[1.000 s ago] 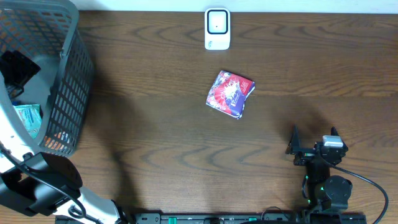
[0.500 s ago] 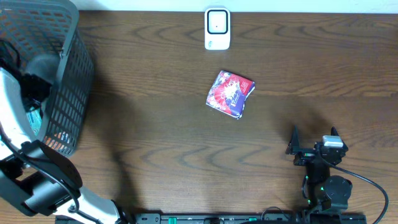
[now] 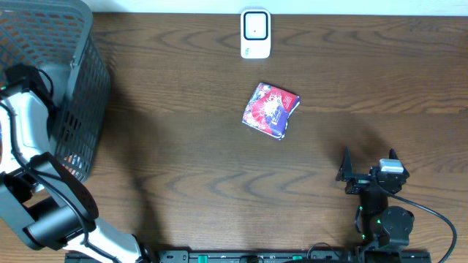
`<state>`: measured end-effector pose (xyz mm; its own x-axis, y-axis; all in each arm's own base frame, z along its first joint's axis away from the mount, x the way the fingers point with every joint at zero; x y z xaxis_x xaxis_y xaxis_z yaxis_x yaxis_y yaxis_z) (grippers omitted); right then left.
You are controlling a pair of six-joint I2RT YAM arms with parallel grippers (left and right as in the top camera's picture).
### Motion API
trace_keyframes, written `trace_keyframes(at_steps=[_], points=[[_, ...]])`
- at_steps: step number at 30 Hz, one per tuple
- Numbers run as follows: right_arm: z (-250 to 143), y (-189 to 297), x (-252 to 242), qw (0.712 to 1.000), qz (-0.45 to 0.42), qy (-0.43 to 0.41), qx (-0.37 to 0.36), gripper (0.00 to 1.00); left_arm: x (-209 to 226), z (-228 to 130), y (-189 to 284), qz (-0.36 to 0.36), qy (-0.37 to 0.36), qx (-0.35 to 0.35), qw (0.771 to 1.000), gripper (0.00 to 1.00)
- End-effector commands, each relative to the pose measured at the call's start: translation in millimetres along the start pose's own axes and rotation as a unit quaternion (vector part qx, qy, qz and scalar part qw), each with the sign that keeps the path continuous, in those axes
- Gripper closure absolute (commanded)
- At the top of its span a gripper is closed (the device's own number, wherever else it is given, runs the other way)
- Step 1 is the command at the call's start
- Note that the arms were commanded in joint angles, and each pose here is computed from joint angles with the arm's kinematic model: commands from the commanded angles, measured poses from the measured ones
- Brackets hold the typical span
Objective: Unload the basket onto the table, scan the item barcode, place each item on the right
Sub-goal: 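Move the left gripper back over the basket, then grasp the small orange packet inside the basket with the left gripper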
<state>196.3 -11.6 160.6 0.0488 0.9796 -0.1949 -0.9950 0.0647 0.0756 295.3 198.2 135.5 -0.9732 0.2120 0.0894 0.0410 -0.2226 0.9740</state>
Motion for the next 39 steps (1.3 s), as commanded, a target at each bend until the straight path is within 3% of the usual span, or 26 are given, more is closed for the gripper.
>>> trace_keyframes(at_steps=[1, 9, 31, 39], points=[[0, 0, 2, 1.0, 0.005, -0.009, 0.0, 0.01, 5, -12, -18, 0.028, 0.045, 0.015, 0.998, 0.28], [-1, 0, 2, 1.0, 0.005, -0.009, 0.0, 0.01, 4, -6, -31, 0.029, 0.054, -0.023, 0.998, 0.3], [0, 0, 2, 1.0, 0.005, -0.009, 0.0, 0.01, 10, -20, -51, 0.037, 0.095, -0.008, 0.995, 0.3], [0, 0, 2, 1.0, 0.005, -0.009, 0.0, 0.01, 11, -22, -53, 0.039, 0.094, -0.007, 0.995, 0.35]])
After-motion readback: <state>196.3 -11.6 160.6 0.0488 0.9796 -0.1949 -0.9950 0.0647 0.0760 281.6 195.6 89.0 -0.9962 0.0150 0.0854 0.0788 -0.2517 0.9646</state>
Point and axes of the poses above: each gripper's point midway between its finger pads, its own y axis back along the fingers, its own x axis along the line the jaws close on, z = x × y, the point moved 5 cm from there along y, back along the fingers, and after that the axes turned 11 degrees about y, right-handed, at the moved point
